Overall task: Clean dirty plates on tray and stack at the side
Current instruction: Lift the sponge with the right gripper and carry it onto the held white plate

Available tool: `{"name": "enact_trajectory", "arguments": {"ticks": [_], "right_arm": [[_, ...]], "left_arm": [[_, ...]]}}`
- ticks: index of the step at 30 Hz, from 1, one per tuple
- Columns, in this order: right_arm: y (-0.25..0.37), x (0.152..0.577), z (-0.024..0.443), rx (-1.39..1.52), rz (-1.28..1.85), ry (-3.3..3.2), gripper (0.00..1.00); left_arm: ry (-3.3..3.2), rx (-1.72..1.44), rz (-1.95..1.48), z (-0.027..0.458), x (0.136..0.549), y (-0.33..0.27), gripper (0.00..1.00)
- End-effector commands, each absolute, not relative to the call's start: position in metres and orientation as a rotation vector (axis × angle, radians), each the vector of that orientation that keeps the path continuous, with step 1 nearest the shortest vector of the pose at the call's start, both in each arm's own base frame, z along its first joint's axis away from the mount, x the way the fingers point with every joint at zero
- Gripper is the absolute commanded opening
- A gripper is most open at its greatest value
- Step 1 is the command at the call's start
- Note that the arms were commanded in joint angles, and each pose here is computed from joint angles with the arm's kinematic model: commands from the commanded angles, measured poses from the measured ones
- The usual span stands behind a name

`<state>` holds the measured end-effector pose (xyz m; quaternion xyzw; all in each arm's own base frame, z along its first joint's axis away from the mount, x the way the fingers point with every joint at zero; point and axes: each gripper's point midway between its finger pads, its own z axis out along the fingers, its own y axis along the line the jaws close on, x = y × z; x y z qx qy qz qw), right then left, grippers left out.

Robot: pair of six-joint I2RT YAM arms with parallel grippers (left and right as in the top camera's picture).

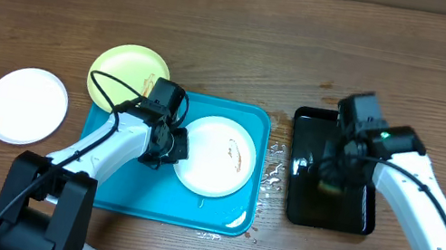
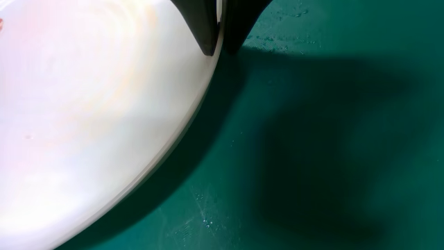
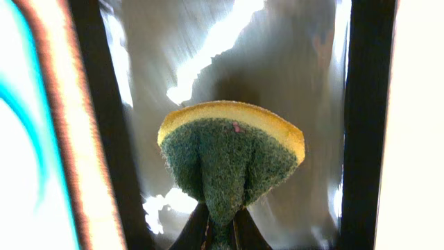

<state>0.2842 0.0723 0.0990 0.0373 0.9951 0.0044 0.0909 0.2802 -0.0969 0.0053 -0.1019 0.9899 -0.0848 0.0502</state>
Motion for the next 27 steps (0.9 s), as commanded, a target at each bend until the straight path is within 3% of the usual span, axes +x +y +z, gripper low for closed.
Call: {"name": "enact_trajectory", "arguments": {"ticks": [1,11,17,22,27], "right_arm": [[0.075,0.297,0.115,0.087,0.021,2.901,0.04],[0.126,0.289,0.120,-0.008,0.384,2.923,0.04],[0.194,0.295,0.147,-0.262,0.803,2.758,0.04],[0.230,0.292,0.146,-0.429,0.756,2.675,0.04],[0.238,0.293,0.122,-0.515,0.433,2.636,0.04]], "left_arm": [[3.023,-0.334,-0.175,0.000,0.277,-0.089,0.04],[3.016,-0.331,-0.206,0.000,0.280,-0.093,0.04],[3.016,-0.328,-0.232,0.001,0.280,-0.096,0.04],[3.012,-0.327,-0.235,0.001,0.281,-0.096,0.04],[3.012,-0.327,-0.234,0.001,0.281,-0.096,0.04]]}}
